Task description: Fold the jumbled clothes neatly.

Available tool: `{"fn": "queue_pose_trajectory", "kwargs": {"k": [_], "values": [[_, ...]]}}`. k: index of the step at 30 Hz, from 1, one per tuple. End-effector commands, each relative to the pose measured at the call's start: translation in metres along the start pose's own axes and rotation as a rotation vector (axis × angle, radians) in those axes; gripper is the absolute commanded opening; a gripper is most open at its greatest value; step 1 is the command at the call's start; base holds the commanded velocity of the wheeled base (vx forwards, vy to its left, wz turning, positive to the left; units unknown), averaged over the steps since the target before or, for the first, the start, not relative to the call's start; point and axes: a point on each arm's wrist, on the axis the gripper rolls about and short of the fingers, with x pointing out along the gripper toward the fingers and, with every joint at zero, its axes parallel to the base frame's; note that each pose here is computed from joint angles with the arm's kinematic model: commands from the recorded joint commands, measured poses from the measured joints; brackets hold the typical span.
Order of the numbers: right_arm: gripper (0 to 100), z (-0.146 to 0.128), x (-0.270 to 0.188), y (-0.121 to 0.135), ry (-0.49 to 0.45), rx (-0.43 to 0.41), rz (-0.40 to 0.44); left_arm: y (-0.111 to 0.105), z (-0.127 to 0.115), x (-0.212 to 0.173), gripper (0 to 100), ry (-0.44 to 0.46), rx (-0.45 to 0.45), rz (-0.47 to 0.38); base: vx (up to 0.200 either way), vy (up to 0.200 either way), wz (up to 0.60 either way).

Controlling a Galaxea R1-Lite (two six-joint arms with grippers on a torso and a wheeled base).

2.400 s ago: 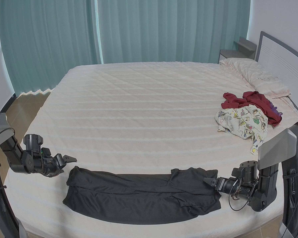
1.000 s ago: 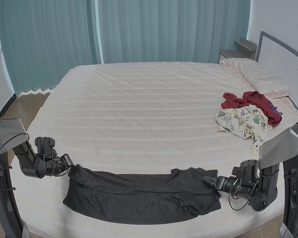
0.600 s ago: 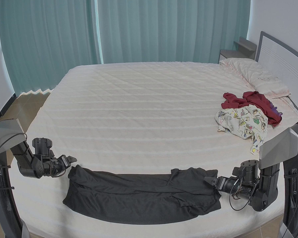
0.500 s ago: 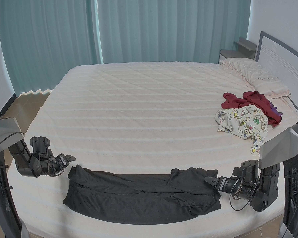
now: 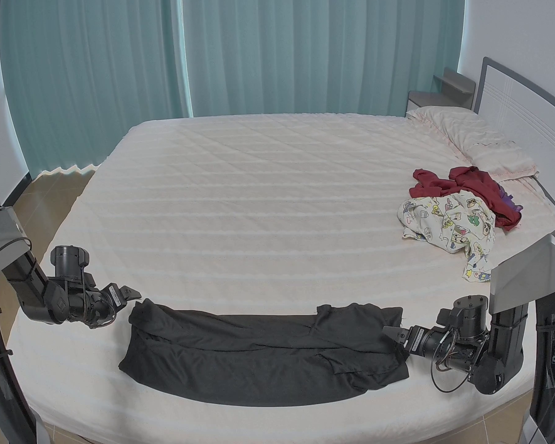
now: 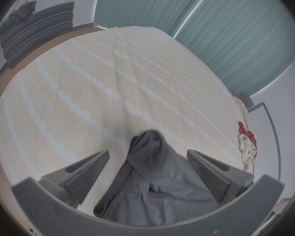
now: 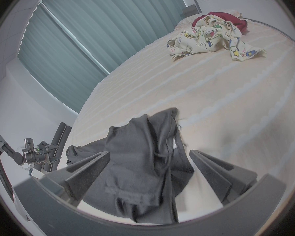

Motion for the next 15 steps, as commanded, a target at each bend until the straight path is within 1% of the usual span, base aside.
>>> {"fn": "queue_pose_trajectory", "kwargs": {"k": [1,3,6,7,10,12,15], "values": [[100,0.003,-0.002,0.003,-0.016,0.003,0.015,-0.008,-0.003,-0.020,100,0.010,0.015,-0.014,0.000,0.000,0.00],[100,0.002,-0.002,0.003,-0.014,0.002,0.017,-0.003,-0.012,-0.019,100,0.039,0.025,-0.005,0.000,0.000,0.00],[100,0.000,-0.001,0.005,-0.008,-0.003,0.020,0.009,-0.025,-0.006,100,0.102,0.099,-0.026,0.000,0.000,0.00],[100,0.000,-0.001,0.005,-0.006,-0.003,0.020,0.013,-0.027,-0.002,100,0.108,0.130,-0.037,0.000,0.000,0.00],[100,-0.001,-0.001,0.006,-0.003,-0.005,0.024,0.022,-0.029,0.006,100,0.087,0.229,-0.052,0.000,0.000,0.00],[100,-0.001,-0.001,0.006,-0.003,-0.006,0.025,0.024,-0.032,0.012,100,0.102,0.279,-0.051,0.000,0.000,0.00],[100,-0.001,0.000,0.006,-0.001,-0.006,0.024,0.024,-0.038,0.023,100,0.127,0.330,-0.044,0.000,0.000,0.00]]}}
